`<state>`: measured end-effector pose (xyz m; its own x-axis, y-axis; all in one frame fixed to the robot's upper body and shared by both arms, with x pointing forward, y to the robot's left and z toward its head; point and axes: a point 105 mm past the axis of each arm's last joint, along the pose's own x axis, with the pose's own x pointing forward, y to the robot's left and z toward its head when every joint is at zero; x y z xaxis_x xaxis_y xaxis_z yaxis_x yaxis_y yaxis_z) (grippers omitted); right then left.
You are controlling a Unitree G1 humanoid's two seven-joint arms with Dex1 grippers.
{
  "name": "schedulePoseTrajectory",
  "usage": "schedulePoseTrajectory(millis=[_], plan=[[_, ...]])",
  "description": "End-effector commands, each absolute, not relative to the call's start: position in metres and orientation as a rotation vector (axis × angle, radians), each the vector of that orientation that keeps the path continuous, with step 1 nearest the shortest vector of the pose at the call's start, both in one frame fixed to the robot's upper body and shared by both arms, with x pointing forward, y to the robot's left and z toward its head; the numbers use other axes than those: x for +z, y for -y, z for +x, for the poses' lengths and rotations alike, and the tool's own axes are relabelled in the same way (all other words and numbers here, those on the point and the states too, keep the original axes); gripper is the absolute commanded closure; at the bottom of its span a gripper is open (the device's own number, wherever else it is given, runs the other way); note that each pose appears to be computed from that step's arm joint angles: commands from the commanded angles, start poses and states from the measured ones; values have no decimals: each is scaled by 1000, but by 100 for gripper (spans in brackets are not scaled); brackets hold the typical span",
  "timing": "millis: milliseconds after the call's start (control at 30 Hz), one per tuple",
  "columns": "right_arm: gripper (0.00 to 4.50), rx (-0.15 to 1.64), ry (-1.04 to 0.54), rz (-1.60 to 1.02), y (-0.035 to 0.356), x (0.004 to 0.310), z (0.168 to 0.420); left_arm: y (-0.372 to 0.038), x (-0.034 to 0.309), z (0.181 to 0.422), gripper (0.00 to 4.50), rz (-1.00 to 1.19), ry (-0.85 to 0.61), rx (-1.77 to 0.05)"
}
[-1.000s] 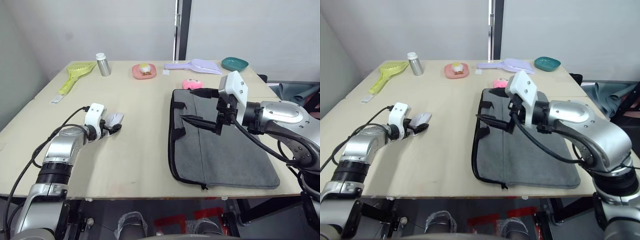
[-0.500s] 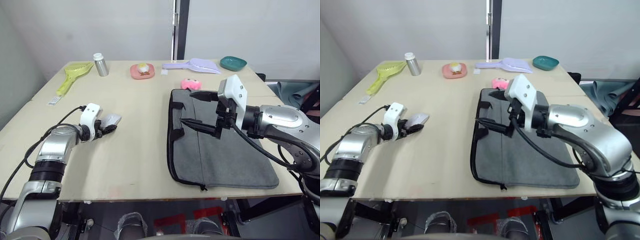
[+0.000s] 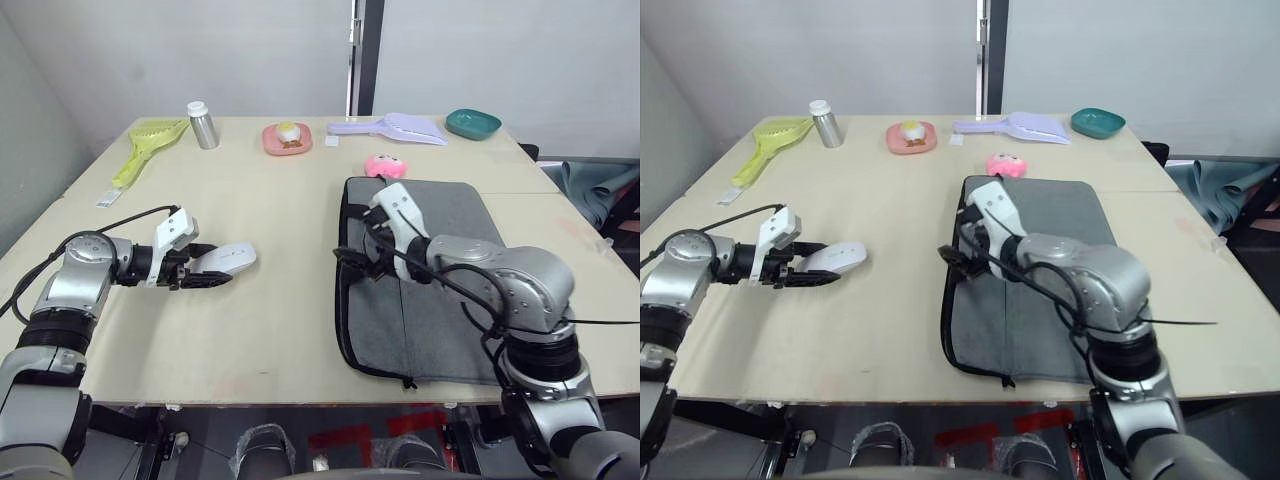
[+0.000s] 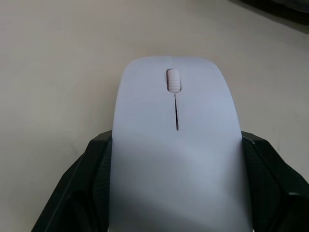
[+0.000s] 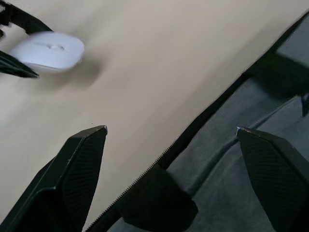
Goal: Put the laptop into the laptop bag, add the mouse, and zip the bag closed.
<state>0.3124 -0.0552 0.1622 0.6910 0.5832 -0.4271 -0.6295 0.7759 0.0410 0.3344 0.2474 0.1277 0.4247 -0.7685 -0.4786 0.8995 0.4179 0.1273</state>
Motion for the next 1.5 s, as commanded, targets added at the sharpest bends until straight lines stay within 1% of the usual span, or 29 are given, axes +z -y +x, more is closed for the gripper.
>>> schedulePoseTrajectory(millis=[33, 133, 300, 500, 600, 767, 867, 900, 1000, 1133, 1233, 1367, 1500], plan=[[0, 596, -465, -147, 63, 150, 319, -235, 136, 335, 164, 449, -321, -1148], [0, 568, -483, -163, 65, 144, 319, -229, 138, 334, 164, 450, -300, -1176], [0, 538, -474, -218, 70, 145, 318, -223, 141, 331, 164, 472, -294, -1212], [0, 571, -511, -239, 65, 137, 298, -219, 148, 336, 164, 470, -282, -1216], [0, 577, -523, -221, 62, 135, 295, -217, 150, 338, 164, 463, -282, -1218], [0, 610, -525, -153, 45, 135, 295, -207, 147, 340, 164, 449, -292, -1233], [0, 616, -543, -161, 44, 130, 294, -205, 147, 341, 164, 449, -294, -1231], [0, 624, -562, -164, 43, 123, 292, -204, 148, 341, 164, 442, -291, -1234], [79, 643, -630, -214, 48, 99, 287, -197, 152, 339, 164, 430, -276, -1256], [211, 627, -655, -300, 61, 81, 290, -189, 162, 335, 164, 417, -260, -1285], [315, 636, -637, -290, 63, 84, 292, -188, 165, 332, 164, 425, -264, -1291], [448, 705, -571, -263, 57, 106, 292, -190, 167, 331, 164, 439, -265, -1286], [448, 870, -484, -202, 40, 140, 277, -187, 165, 332, 164, 446, -267, -1290]])
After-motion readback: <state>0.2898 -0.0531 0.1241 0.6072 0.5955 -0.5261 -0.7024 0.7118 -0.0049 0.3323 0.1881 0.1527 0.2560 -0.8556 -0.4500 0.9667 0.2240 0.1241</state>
